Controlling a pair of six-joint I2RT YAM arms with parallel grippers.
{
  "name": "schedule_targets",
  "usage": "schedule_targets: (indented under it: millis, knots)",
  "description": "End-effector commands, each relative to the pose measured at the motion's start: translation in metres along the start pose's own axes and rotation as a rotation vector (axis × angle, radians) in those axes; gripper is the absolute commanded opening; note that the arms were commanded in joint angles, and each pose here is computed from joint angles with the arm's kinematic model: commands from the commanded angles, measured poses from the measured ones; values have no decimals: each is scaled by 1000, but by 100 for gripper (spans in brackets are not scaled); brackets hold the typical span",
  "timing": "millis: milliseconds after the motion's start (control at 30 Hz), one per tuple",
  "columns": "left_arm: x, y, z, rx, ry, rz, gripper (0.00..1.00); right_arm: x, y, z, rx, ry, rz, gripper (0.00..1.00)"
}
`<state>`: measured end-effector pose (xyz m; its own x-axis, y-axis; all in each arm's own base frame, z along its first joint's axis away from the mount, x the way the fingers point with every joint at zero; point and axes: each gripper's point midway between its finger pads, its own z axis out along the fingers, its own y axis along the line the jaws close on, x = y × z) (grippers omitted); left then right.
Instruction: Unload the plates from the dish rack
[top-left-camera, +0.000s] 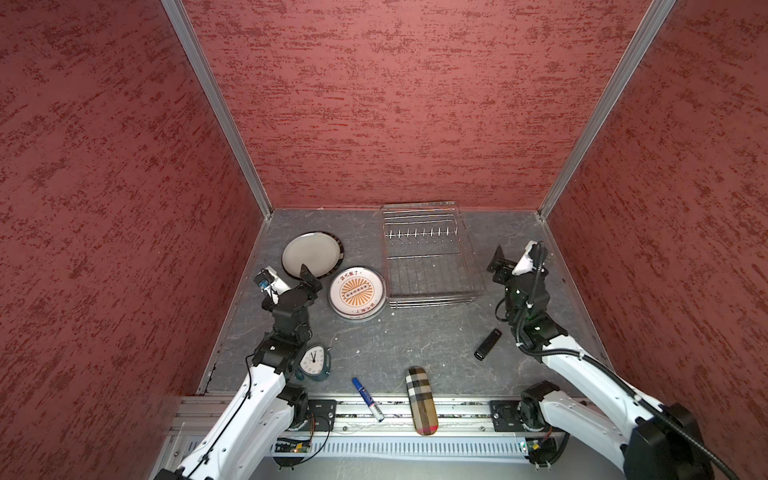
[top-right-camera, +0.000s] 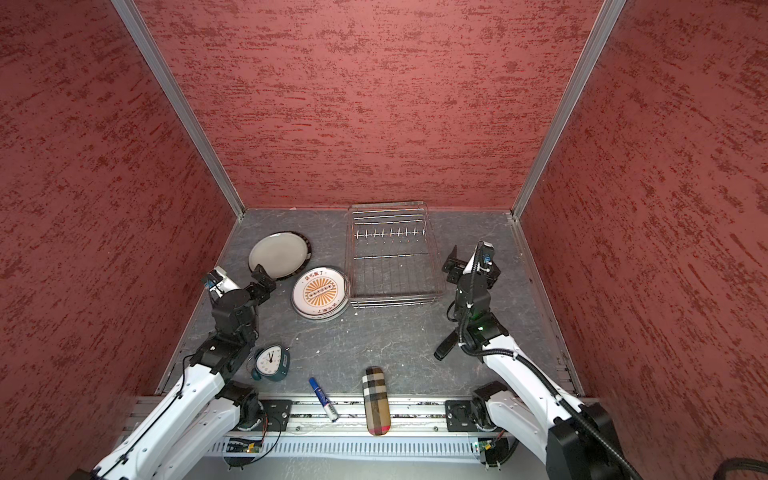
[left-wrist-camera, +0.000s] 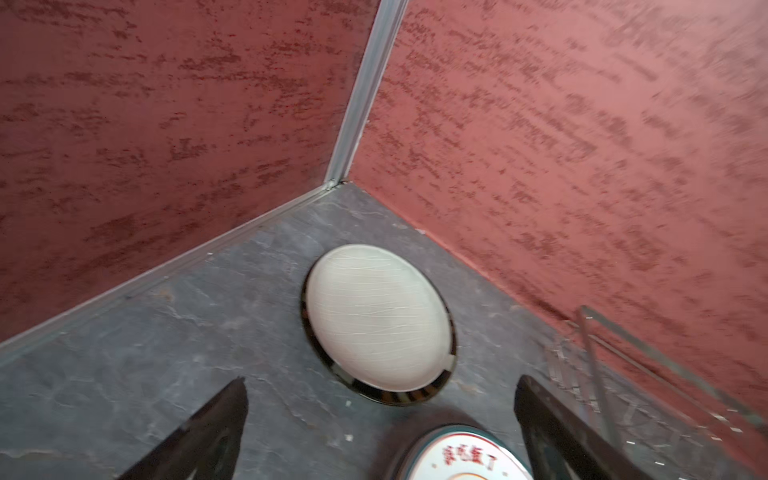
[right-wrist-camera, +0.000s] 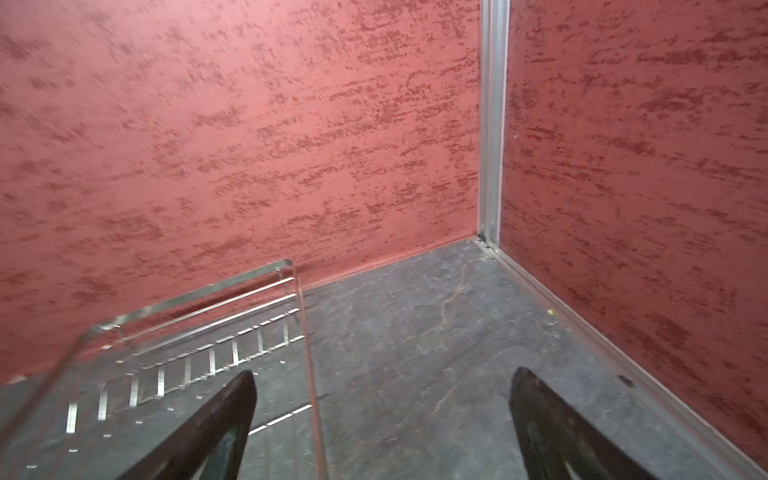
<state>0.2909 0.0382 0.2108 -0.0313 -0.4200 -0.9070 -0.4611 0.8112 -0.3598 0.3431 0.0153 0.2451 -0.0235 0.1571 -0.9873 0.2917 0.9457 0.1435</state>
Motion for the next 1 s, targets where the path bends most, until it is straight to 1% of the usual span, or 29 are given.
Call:
schedule_targets:
  millis: [0,67,100,133,200,233,333,367,433,467,500,533,567,600,633,667,700,767,800,833,900,933,967]
  knots:
    - [-8,19,12,-69,-53,119,99,20,-30,4,89,-20,-139,95]
    - [0,29,20,-66,-50,139,100,32,-44,3,117,-25,-132,94]
    - [7,34,24,-56,-39,122,99,35,-48,3,115,-35,-118,94]
    - [13,35,27,-29,-29,110,99,38,-50,3,107,-39,-109,94]
    - [25,33,34,40,-38,141,99,49,-63,7,130,-26,-98,95]
    - [26,33,37,45,-57,147,100,55,-67,9,142,-16,-90,95]
    - [41,34,49,39,-13,154,99,69,-77,16,157,-5,-80,94]
    - [46,34,53,42,-12,149,99,68,-80,19,178,-22,-84,94]
    - [47,33,62,62,-37,83,99,68,-77,21,154,-27,-96,94]
    - [47,31,69,95,-21,87,100,66,-74,20,130,-48,-82,94]
    - [52,35,75,82,42,65,99,64,-72,21,101,-68,-68,94]
    - [47,40,79,68,24,53,100,62,-69,24,87,-82,-62,94]
    - [47,39,80,107,25,54,99,64,-65,29,68,-77,-86,93]
    - [46,40,82,113,34,51,99,69,-61,36,52,-67,-97,93]
    - [45,39,83,122,21,59,99,76,-61,42,53,-68,-110,94]
    - [45,32,83,159,15,85,99,78,-61,45,56,-55,-118,95]
    - [45,28,83,176,14,104,100,84,-62,48,42,-3,-99,96]
    - [48,23,86,187,-1,137,99,78,-68,47,35,-44,-73,96]
    - [51,23,89,188,-22,143,99,83,-67,49,33,-15,-76,97]
    - [51,17,87,223,-53,165,99,84,-65,53,27,3,-75,98]
    - [55,13,87,190,-25,200,99,86,-63,59,21,20,-87,99]
    - [56,7,88,207,-36,219,99,89,-62,64,5,44,-82,99]
    - [61,-2,87,263,-25,243,99,93,-59,70,-44,74,-72,99]
